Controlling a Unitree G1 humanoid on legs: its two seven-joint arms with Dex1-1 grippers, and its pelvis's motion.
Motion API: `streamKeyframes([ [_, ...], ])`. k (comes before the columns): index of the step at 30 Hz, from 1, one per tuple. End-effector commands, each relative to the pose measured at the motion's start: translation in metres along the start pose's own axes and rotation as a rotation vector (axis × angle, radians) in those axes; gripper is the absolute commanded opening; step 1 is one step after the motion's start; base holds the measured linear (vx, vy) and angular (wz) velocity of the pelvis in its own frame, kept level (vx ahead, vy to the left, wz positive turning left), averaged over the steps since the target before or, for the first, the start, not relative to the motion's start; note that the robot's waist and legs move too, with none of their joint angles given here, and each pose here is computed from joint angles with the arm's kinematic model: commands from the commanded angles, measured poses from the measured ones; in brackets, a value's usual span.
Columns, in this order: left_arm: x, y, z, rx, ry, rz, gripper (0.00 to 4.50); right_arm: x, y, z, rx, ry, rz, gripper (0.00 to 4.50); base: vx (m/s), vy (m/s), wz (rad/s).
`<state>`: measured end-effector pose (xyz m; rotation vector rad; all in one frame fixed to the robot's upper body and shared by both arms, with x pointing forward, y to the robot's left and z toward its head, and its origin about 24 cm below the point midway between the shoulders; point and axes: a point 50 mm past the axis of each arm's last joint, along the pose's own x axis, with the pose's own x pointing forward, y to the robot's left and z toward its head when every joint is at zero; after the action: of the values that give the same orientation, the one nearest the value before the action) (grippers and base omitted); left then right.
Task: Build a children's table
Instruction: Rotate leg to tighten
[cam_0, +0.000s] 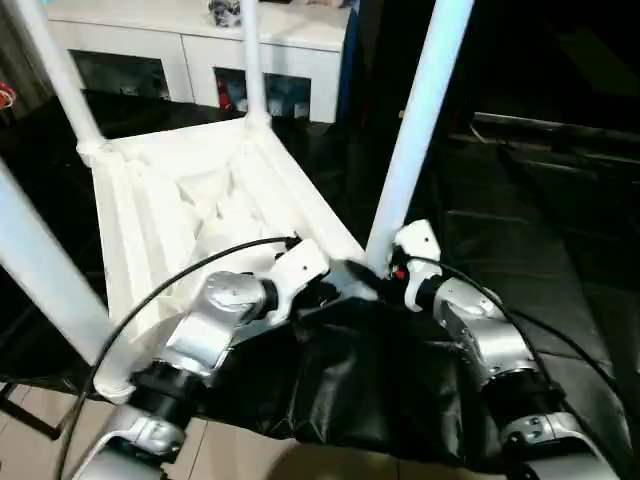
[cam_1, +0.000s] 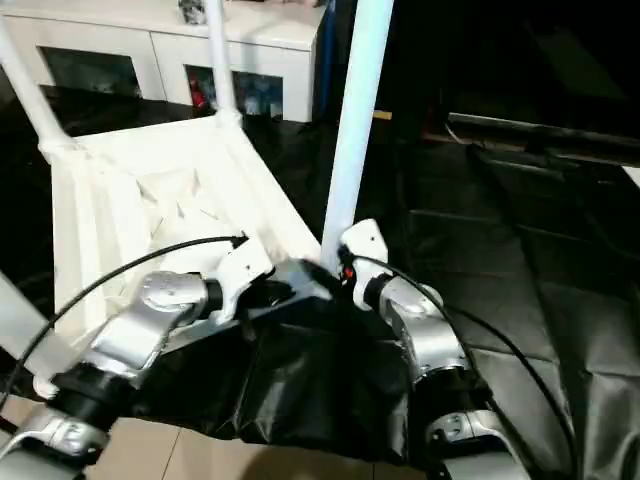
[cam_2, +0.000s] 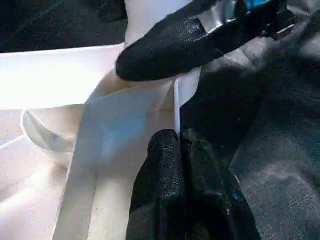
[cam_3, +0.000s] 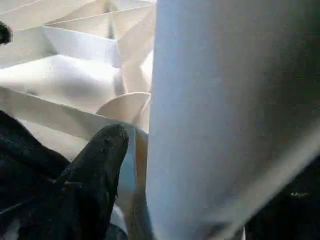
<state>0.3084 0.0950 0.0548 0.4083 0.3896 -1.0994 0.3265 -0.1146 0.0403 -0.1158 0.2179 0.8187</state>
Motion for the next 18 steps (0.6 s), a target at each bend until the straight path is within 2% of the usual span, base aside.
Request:
streamKeyframes([
  [1,0.005,-0.015,0.009,0.053,-0.038,-0.147,0.0,-0.001,0.015,-0.004,-0.063,0.053,0.214,3.3,0.0,0.0,0.0],
  [3,-0.001,-0.013,0.005,0.068,-0.025,-0.179,0.0,-0.011,0.01,-0.004,-0.082,0.081,0.294,3.3,0.0,0.0,0.0],
  [8,-0.008,-0.015,0.002,0.072,-0.017,-0.249,0.0,-0.021,0.006,-0.003,-0.085,0.104,0.376,3.3,0.0,0.0,0.0],
  [10,-0.016,-0.015,-0.002,0.082,0.005,-0.31,0.0,-0.033,0.003,-0.003,-0.102,0.137,0.481,3.3,0.0,0.0,0.0],
  [13,-0.018,-0.015,-0.003,0.083,0.009,-0.323,0.0,-0.035,0.001,-0.003,-0.103,0.138,0.501,2.95,0.0,0.0,0.0],
  [15,-0.022,-0.014,-0.005,0.085,0.019,-0.34,0.0,-0.038,0.001,-0.001,-0.093,0.142,0.532,2.93,0.0,0.0,0.0],
  [18,-0.025,-0.012,-0.006,0.087,0.026,-0.35,0.0,-0.041,0.001,-0.001,-0.084,0.148,0.568,2.53,0.0,0.0,0.0],
])
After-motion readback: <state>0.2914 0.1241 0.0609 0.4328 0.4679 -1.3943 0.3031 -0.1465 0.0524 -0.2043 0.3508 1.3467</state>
